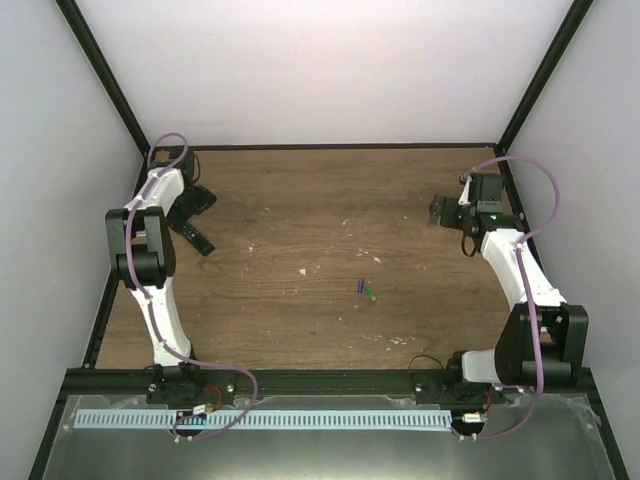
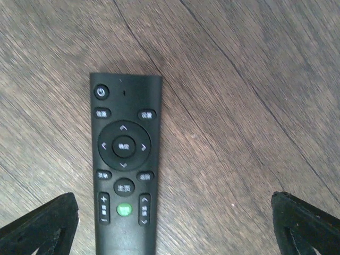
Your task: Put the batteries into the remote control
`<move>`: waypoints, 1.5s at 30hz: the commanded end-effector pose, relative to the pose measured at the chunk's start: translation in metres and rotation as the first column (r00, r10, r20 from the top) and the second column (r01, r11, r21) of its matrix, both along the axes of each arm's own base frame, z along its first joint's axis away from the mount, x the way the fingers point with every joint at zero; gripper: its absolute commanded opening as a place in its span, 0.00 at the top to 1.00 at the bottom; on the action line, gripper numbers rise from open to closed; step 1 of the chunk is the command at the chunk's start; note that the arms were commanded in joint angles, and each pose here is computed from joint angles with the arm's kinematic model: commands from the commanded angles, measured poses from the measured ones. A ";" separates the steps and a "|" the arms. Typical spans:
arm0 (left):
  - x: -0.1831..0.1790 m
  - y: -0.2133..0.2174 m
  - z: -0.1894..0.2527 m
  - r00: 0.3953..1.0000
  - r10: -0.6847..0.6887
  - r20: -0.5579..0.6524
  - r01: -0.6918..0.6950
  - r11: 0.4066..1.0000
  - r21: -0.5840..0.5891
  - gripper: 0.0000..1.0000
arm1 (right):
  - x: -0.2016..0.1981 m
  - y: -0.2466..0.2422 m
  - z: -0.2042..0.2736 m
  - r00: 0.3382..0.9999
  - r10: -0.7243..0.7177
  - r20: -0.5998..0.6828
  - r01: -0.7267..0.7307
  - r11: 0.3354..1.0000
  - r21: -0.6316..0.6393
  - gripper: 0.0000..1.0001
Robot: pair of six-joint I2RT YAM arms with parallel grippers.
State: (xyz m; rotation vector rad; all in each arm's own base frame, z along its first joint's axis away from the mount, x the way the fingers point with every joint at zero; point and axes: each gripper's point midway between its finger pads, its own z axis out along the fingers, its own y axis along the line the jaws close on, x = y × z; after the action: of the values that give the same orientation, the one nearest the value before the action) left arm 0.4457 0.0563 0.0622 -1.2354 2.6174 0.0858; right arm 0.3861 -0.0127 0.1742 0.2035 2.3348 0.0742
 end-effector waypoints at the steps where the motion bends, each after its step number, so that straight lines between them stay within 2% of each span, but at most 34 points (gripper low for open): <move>1: 0.003 0.008 -0.007 1.000 -0.029 0.010 0.029 0.999 -0.020 0.01 | 0.005 0.000 0.005 1.000 -0.004 0.007 0.004 1.000 0.007 0.00; 10: 0.001 0.007 -0.033 0.995 -0.087 -0.044 0.085 0.996 -0.036 0.01 | 0.008 0.001 0.002 1.000 -0.007 -0.003 0.007 1.000 0.013 0.00; 18: -0.004 0.012 -0.045 0.994 -0.075 -0.077 0.074 0.997 -0.024 0.01 | 0.008 0.007 -0.002 1.000 0.008 -0.013 -0.007 0.999 0.036 0.00; 25: -0.008 0.009 -0.056 0.993 -0.085 -0.085 0.081 0.995 -0.049 0.06 | 0.008 0.011 -0.003 1.000 0.020 -0.020 -0.019 0.999 0.039 0.00; 30: -0.013 0.002 -0.066 0.995 -0.086 -0.045 0.080 0.990 -0.115 0.17 | 0.007 0.011 -0.004 0.999 0.025 -0.028 -0.024 0.999 0.033 0.00; 38: -0.017 -0.006 -0.077 0.996 -0.093 -0.010 0.090 0.979 -0.184 0.46 | 0.005 0.010 -0.007 0.999 0.031 -0.042 -0.030 0.999 0.016 0.00; 45: -0.012 -0.019 -0.074 0.991 -0.119 0.056 0.129 0.963 -0.238 0.70 | 0.004 0.033 -0.004 0.990 0.138 -0.003 -0.138 0.988 0.070 0.00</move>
State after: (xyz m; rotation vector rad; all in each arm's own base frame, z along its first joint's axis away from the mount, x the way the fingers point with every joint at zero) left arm 0.4423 0.0624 0.0204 -1.1281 2.6443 -0.1310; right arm 0.3863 0.0017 0.1574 0.1619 2.3915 0.1374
